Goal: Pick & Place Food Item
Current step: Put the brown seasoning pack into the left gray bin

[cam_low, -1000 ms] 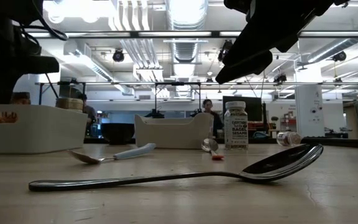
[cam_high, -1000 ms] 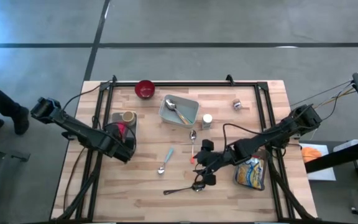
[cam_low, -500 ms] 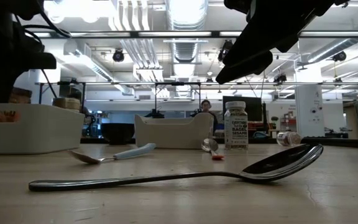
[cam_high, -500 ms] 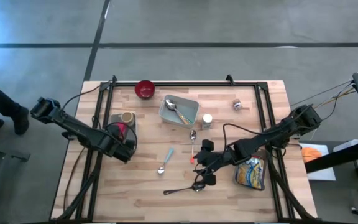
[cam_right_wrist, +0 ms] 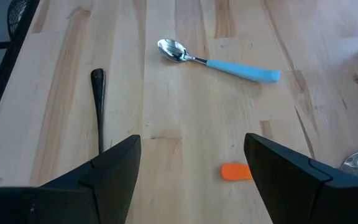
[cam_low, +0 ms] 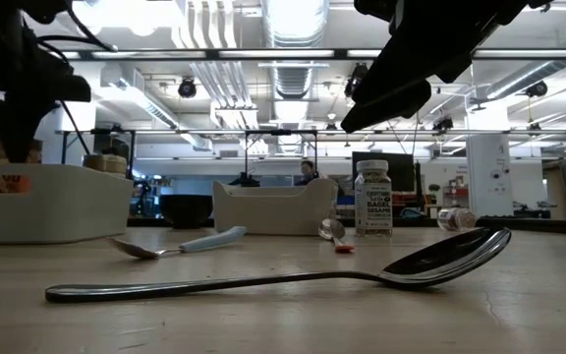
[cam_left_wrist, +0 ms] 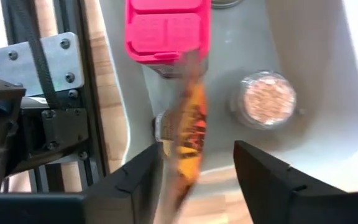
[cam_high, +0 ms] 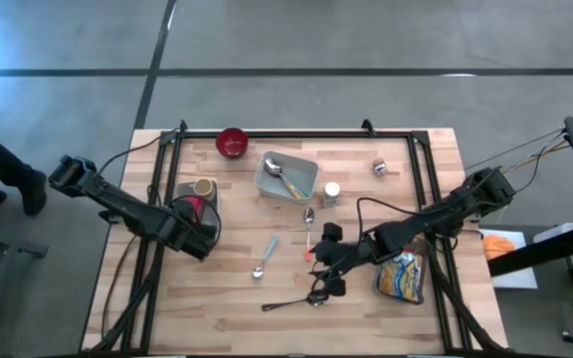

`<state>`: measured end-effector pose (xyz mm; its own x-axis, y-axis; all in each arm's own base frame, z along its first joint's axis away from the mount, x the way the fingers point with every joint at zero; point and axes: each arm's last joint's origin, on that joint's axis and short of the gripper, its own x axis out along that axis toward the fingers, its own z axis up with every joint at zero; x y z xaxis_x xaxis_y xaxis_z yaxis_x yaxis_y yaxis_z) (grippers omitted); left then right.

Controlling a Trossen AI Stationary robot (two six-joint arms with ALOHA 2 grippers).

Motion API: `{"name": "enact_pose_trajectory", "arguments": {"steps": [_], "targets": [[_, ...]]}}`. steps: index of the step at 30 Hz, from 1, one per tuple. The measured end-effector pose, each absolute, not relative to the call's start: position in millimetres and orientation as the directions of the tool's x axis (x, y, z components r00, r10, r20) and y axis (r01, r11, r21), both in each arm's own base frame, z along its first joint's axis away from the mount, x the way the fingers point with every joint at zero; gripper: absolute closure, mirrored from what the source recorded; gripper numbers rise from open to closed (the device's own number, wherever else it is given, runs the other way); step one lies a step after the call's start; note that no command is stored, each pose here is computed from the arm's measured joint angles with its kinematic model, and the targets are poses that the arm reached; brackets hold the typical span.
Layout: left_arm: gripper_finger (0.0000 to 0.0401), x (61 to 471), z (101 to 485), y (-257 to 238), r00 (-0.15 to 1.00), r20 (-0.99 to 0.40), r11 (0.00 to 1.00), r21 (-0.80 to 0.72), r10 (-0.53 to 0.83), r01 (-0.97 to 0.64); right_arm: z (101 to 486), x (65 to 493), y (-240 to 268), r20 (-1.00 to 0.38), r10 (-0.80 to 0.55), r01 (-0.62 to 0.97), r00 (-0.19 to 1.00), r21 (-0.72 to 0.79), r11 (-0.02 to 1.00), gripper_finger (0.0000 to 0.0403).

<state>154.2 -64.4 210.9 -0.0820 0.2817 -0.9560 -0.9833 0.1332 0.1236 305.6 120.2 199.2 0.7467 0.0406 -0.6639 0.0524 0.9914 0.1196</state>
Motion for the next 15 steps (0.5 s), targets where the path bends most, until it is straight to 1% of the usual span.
{"name": "enact_pose_trajectory", "arguments": {"steps": [4,8,12,15], "targets": [[0.0176,159,219,-66,-0.051,-0.962,0.159,0.097,0.268,-0.983,203,305,119,-0.650,0.023,0.070,0.759,0.116,0.991,0.0119],[0.0162,162,226,-68,-0.031,-0.965,0.185,0.081,0.259,-0.979,206,304,118,-0.638,-0.013,0.100,0.770,0.101,0.990,0.0119],[0.0159,160,230,-67,-0.055,-0.961,0.186,0.109,0.271,-0.976,213,302,116,-0.621,-0.019,0.107,0.784,0.105,0.989,0.0119],[0.0159,157,234,-66,-0.088,-0.954,0.184,0.144,0.285,-0.972,220,298,113,-0.605,-0.062,0.139,0.794,0.082,0.987,0.0119]]}}
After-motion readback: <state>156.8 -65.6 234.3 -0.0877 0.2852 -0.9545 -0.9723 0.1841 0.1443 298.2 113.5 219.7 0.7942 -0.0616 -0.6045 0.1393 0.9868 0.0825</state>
